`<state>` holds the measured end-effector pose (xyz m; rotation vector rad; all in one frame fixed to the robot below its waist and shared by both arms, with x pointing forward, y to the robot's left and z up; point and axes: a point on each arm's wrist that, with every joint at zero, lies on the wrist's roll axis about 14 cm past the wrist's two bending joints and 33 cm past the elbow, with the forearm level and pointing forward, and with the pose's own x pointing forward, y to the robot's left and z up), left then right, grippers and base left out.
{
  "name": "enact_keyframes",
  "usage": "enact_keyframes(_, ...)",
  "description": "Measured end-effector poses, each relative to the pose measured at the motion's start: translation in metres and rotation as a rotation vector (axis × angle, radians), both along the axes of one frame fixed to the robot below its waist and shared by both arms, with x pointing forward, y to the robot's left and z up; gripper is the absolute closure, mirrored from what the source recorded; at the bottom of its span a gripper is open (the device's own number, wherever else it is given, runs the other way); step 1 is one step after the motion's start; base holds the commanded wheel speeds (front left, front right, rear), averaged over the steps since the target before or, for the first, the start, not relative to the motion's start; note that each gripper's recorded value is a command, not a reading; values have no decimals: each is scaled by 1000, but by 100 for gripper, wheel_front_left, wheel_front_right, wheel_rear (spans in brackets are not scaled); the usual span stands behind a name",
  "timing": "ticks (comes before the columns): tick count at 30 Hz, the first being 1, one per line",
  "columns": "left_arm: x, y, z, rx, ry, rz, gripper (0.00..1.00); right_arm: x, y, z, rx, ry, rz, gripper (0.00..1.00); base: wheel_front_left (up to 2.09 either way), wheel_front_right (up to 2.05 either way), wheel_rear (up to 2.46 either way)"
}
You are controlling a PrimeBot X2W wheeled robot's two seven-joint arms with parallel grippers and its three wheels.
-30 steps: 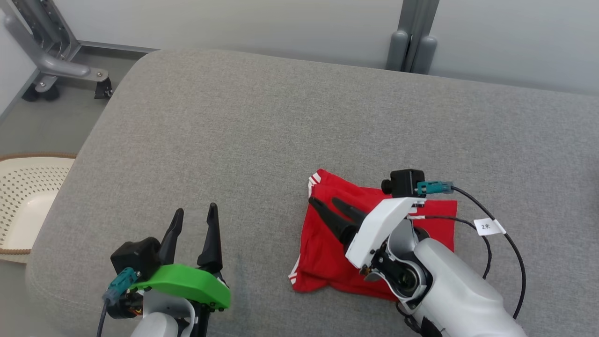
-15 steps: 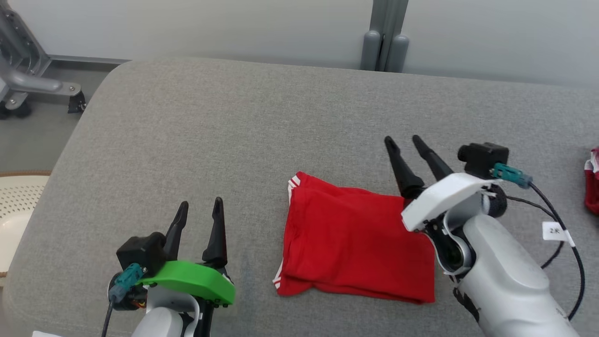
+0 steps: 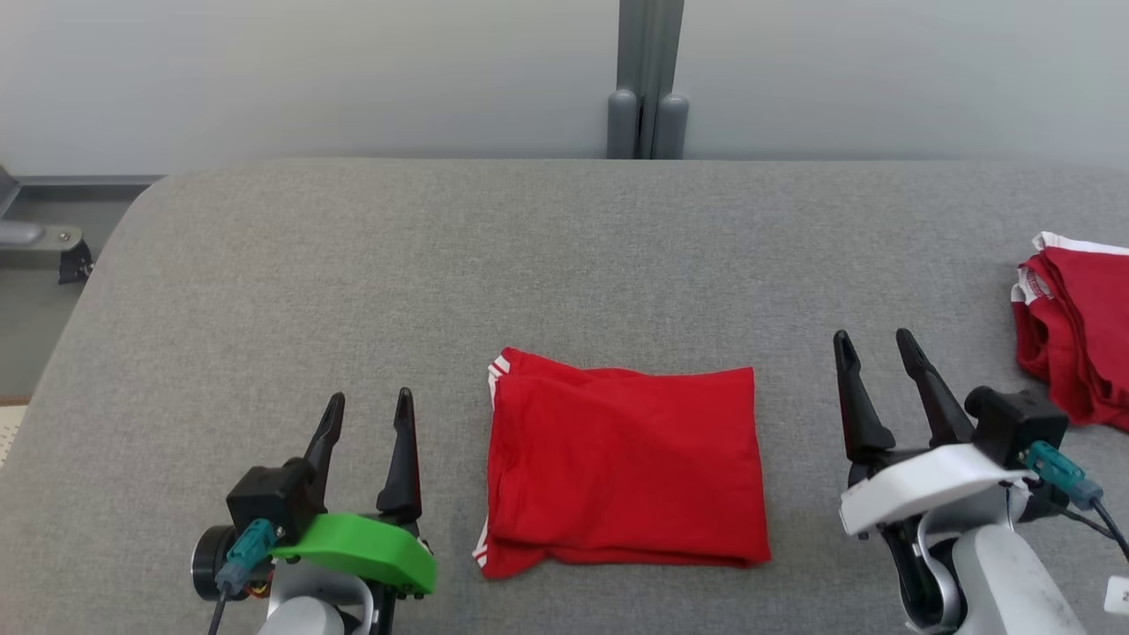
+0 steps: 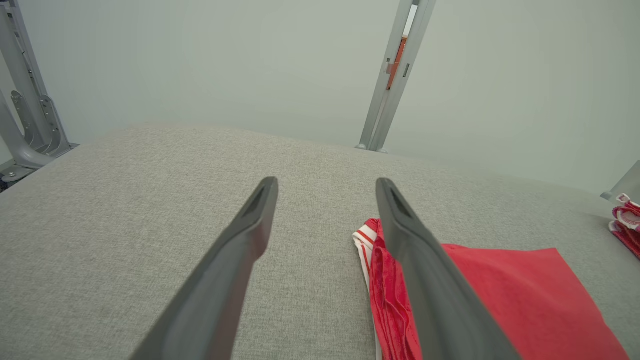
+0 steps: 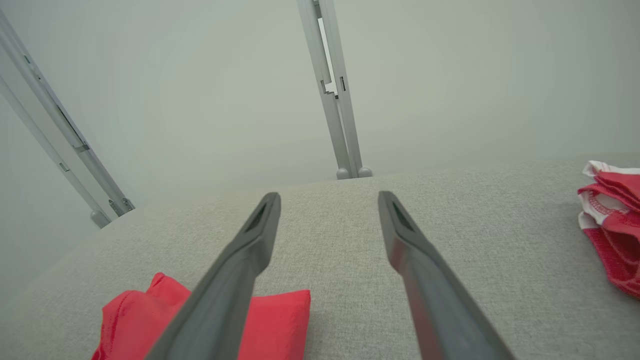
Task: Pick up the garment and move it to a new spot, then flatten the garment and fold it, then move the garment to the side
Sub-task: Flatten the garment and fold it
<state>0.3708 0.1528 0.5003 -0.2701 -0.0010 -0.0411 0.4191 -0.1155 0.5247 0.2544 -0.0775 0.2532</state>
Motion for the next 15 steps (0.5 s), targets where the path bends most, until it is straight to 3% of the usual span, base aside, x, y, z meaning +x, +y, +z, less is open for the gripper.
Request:
enact_keyframes(7,-12,1,-6,15,7,9,0,-31,-21,2,-47,-18,-64,0,0,0,0)
enact_keyframes(15,-17,8,-8,28,5,31,0,-42,-31,5,-52,-24,-98,0,0,0,0)
